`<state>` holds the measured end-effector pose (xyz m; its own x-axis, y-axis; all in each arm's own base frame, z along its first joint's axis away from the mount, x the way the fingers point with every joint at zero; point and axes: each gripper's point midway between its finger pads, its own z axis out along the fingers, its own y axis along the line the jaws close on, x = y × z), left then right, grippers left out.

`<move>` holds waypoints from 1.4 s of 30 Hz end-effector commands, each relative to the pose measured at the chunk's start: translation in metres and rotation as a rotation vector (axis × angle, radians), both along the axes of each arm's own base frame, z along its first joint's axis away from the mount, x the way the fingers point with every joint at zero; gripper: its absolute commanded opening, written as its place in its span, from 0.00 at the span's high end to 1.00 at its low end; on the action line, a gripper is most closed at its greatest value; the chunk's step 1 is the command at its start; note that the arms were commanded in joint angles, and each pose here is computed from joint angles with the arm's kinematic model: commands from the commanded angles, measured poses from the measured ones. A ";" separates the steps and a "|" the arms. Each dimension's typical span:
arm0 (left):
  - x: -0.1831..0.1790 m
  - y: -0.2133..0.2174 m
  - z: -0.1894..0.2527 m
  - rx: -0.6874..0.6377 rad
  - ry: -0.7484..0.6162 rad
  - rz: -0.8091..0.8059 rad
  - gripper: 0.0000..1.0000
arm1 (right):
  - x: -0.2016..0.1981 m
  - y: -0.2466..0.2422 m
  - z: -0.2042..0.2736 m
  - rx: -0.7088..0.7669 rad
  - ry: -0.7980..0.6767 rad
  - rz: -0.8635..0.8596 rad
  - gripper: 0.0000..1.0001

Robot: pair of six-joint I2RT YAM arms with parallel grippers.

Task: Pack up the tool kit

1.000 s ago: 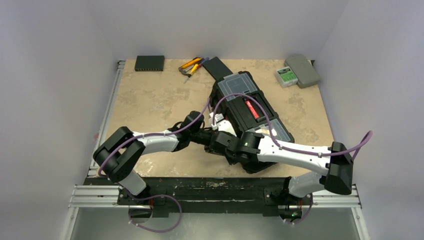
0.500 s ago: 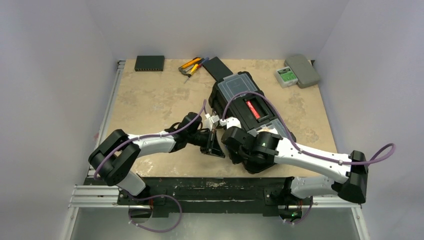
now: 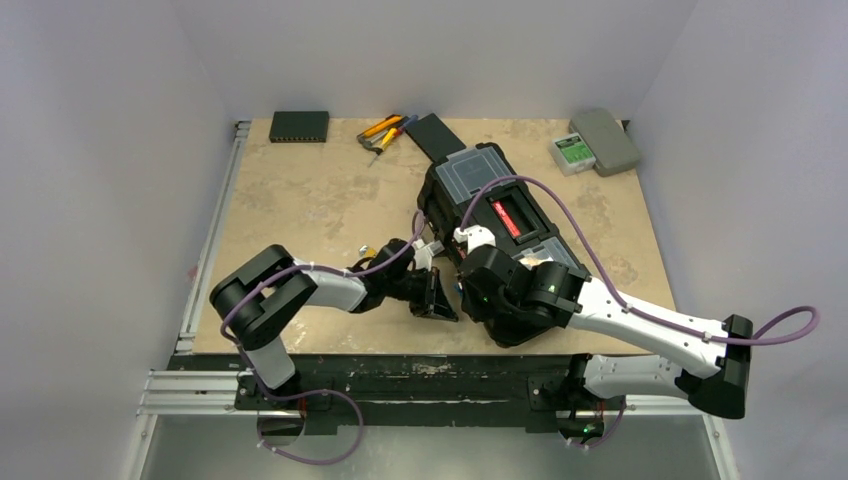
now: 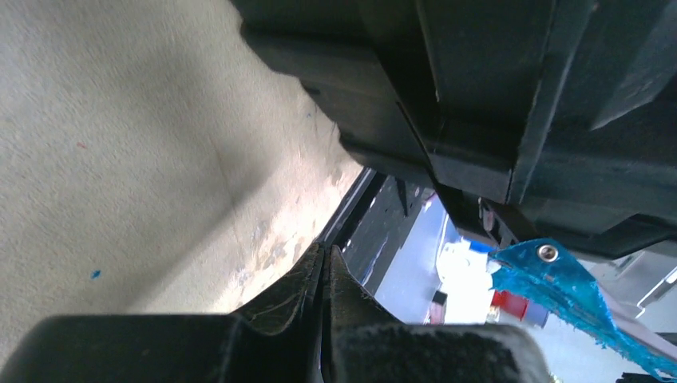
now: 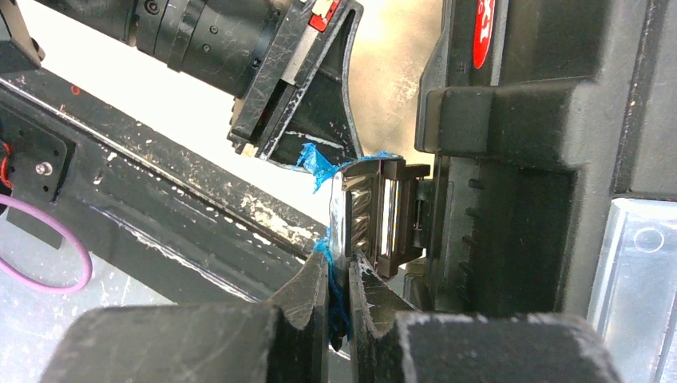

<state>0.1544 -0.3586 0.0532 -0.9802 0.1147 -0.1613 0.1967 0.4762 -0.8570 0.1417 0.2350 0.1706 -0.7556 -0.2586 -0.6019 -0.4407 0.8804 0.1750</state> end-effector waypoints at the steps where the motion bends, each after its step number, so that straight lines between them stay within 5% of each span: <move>1: 0.017 -0.017 0.017 -0.124 -0.059 0.104 1.00 | 0.018 0.007 0.021 0.073 -0.087 -0.032 1.00; 12: 0.020 -0.040 0.040 -0.445 -0.028 0.298 1.00 | 0.016 0.001 0.023 0.068 -0.084 -0.044 1.00; 32: 0.007 -0.047 0.091 -0.552 -0.161 0.311 1.00 | 0.012 0.005 0.008 0.057 -0.048 -0.029 1.00; 42: 0.009 -0.052 0.086 -0.543 -0.167 0.303 1.00 | 0.018 -0.015 0.007 -0.057 -0.068 -0.073 0.84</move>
<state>0.1557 -0.3988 0.0994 -0.9408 -0.2621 -0.2149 0.1781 0.1571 -0.9714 0.1439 0.2327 0.1704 -0.7576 -0.2482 -0.6037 -0.4289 0.8865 0.1737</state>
